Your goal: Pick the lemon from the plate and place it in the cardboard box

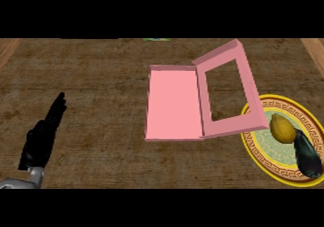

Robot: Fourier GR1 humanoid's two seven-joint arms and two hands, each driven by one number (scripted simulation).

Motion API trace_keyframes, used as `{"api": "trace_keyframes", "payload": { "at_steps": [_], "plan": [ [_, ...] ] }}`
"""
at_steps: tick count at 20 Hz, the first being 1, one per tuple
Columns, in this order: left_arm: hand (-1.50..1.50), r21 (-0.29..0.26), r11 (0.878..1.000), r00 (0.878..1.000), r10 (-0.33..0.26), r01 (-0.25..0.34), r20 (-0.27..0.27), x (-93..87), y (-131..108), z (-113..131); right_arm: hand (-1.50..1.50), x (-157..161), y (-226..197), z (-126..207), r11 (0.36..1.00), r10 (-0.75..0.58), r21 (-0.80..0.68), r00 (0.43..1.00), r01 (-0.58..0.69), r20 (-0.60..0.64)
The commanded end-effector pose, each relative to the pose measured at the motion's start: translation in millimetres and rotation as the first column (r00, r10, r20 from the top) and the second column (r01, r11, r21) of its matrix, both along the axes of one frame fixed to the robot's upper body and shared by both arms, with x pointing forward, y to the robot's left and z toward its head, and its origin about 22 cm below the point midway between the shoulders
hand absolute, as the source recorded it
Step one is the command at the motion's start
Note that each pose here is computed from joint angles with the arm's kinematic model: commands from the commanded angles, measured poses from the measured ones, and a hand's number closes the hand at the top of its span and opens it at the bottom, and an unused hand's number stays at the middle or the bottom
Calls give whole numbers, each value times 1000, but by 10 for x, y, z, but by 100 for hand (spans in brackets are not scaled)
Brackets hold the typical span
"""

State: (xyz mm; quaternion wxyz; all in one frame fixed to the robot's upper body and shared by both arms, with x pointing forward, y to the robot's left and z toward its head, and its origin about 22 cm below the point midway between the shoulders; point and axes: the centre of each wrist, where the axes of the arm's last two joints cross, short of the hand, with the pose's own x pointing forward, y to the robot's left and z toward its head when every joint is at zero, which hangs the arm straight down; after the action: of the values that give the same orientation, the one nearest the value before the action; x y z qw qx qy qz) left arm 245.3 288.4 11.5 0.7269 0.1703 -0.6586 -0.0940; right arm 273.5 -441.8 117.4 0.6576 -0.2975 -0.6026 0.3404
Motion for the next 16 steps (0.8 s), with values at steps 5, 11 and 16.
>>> {"api": "trace_keyframes", "payload": {
  "at_steps": [5, 11, 16],
  "plan": [
    [0, -7, 1000, 1000, 28, -28, -10, 127, -39, -13, -150, 77, 377, 201, 984, 77, -132, 949, -122, -307],
    [0, -8, 1000, 1000, 6, -6, -9, -110, -77, 68, -150, 88, 805, 20, 981, -16, -185, 941, -50, -337],
    [0, -2, 1000, 1000, 2, -2, -24, -53, -20, -202, -150, 148, 955, -228, 980, -41, -196, 934, -31, -354]
  ]
}}
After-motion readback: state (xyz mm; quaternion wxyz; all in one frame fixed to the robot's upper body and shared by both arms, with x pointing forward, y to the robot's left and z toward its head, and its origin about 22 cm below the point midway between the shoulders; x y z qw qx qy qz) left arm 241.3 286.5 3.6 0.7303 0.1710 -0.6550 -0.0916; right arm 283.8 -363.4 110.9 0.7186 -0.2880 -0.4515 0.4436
